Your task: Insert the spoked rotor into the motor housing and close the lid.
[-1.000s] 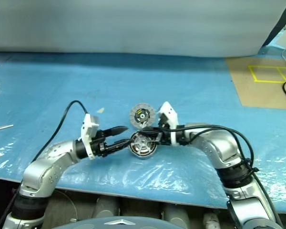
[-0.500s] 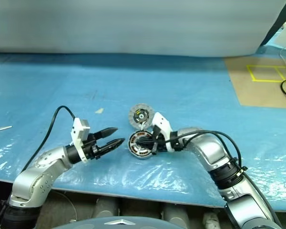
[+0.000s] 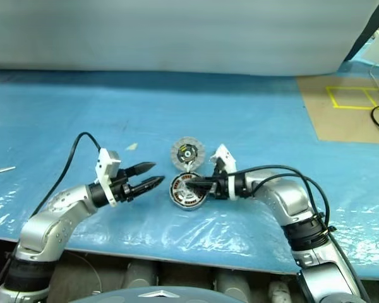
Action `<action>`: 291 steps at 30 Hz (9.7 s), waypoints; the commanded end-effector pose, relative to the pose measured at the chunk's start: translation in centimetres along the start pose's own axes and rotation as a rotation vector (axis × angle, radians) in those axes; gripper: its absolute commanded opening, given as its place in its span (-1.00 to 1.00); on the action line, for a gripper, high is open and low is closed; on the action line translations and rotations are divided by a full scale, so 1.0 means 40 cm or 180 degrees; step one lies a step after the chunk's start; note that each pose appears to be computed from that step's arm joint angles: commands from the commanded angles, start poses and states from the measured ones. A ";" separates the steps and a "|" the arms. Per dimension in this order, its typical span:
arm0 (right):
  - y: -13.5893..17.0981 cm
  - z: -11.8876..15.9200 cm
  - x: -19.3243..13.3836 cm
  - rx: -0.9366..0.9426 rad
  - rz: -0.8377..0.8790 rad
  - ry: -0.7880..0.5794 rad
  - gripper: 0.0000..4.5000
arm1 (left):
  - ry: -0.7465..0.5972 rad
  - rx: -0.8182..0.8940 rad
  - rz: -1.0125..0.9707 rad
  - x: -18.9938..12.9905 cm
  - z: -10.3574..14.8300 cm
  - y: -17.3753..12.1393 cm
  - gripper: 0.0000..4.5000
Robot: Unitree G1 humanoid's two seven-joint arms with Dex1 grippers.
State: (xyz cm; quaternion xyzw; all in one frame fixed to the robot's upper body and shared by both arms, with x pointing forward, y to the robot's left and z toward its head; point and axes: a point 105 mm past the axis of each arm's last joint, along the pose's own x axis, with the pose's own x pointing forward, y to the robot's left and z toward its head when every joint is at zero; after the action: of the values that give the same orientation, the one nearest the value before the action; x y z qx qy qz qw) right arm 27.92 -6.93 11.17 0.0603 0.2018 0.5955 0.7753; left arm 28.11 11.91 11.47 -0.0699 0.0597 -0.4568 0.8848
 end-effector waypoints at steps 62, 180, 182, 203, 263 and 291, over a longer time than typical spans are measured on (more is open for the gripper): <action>0.048 0.113 -0.333 -0.0138 -0.0933 -0.0028 -1.00 | 0.0552 0.0669 -0.2605 0.292 0.024 -0.033 -0.99; -0.063 -0.112 0.076 -0.1410 -0.0123 0.0857 0.32 | 0.0161 0.1536 0.0080 -0.117 -0.053 -0.002 -1.00; -0.071 -0.128 0.073 -0.1433 -0.0150 0.0938 0.32 | 0.0155 0.1535 0.0079 -0.114 -0.053 0.001 -1.00; -0.086 -0.135 0.060 -0.1355 -0.0231 0.0963 0.32 | 0.0212 0.0841 -0.0582 0.047 -0.095 -0.037 -1.00; -0.089 -0.117 -0.103 0.1266 -0.0465 0.0305 0.99 | 0.0497 0.1115 -0.0662 0.034 -0.141 -0.010 -1.00; -0.033 -0.085 -0.006 0.1707 -0.0073 -0.0058 -0.34 | 0.0520 0.1143 -0.0668 0.034 -0.143 -0.006 -1.00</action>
State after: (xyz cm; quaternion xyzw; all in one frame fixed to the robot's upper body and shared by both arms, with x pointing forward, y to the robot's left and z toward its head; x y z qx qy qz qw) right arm 28.04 -8.93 6.91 0.2656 0.3584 0.4895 0.7493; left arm 28.03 10.78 6.46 0.1197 0.0309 -0.5456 0.8289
